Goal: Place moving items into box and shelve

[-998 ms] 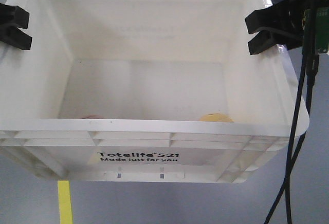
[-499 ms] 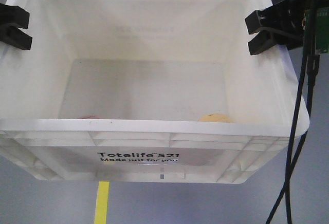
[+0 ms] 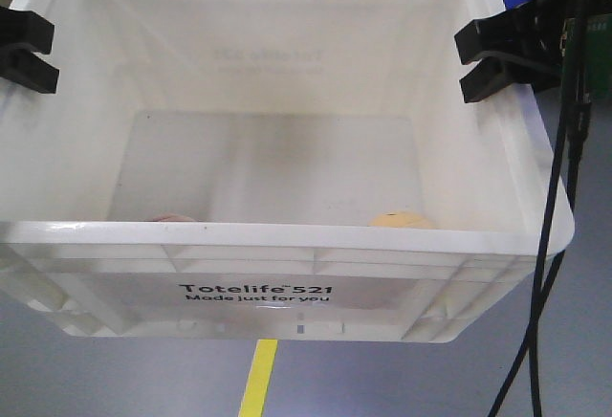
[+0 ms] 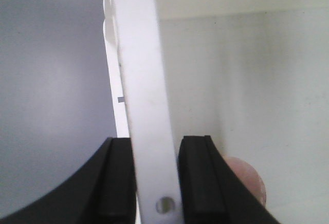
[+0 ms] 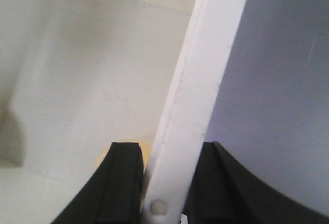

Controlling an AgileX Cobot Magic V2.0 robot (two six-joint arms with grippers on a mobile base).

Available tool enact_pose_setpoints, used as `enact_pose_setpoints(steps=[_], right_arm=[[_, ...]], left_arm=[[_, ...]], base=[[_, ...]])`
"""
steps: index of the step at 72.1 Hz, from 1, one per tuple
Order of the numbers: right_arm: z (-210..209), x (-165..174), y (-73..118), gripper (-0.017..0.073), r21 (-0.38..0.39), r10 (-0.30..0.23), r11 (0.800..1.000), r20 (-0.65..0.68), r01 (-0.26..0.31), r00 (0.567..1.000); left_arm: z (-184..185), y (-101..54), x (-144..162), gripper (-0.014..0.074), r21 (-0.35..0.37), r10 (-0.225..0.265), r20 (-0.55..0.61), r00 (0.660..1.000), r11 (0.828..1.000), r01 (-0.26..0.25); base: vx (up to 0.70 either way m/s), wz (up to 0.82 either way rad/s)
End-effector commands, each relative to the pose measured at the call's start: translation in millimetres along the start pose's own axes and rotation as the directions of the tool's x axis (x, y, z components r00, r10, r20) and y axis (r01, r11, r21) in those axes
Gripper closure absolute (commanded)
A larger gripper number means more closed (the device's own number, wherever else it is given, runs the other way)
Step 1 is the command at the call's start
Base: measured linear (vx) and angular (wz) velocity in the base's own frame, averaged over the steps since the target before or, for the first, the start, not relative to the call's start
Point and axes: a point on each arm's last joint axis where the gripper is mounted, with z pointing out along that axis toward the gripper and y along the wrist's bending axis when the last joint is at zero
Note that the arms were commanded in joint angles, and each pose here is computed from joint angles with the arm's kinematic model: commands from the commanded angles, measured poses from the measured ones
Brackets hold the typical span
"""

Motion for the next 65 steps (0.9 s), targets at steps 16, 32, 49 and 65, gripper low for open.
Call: enact_pose_setpoints(steps=[16,32,49,65], right_arm=[[-27.0,-0.8,6.4,0.0571,-0.028,-0.039,0.999,0.107,0.043,0.994],[-27.0,-0.8,6.4,0.0571,-0.028,-0.039,0.999,0.107,0.043,0.994],[-27.0,-0.8,6.4,0.0571,-0.028,-0.039,0.999,0.107,0.043,0.994],[-27.0,-0.8,6.4,0.0571,-0.028,-0.039,0.999,0.107,0.043,0.994]], left_arm=[[-27.5,-7.5,-11.2,0.0610,0.035,0.007,0.192,0.981,0.999,-0.014],[-27.5,-7.5,-11.2,0.0610,0.035,0.008,0.193,0.981,0.999,-0.015],[-27.5,-7.5,-11.2,0.0610,0.035,0.008,0.193,0.981,0.999,-0.015],[-27.5,-7.5,-11.2,0.0610,0.035,0.008,0.193,0.981,0.999,-0.015]], base=[[0.41,0.26],[0.44,0.13],[0.47,0.05],[0.49,0.01]])
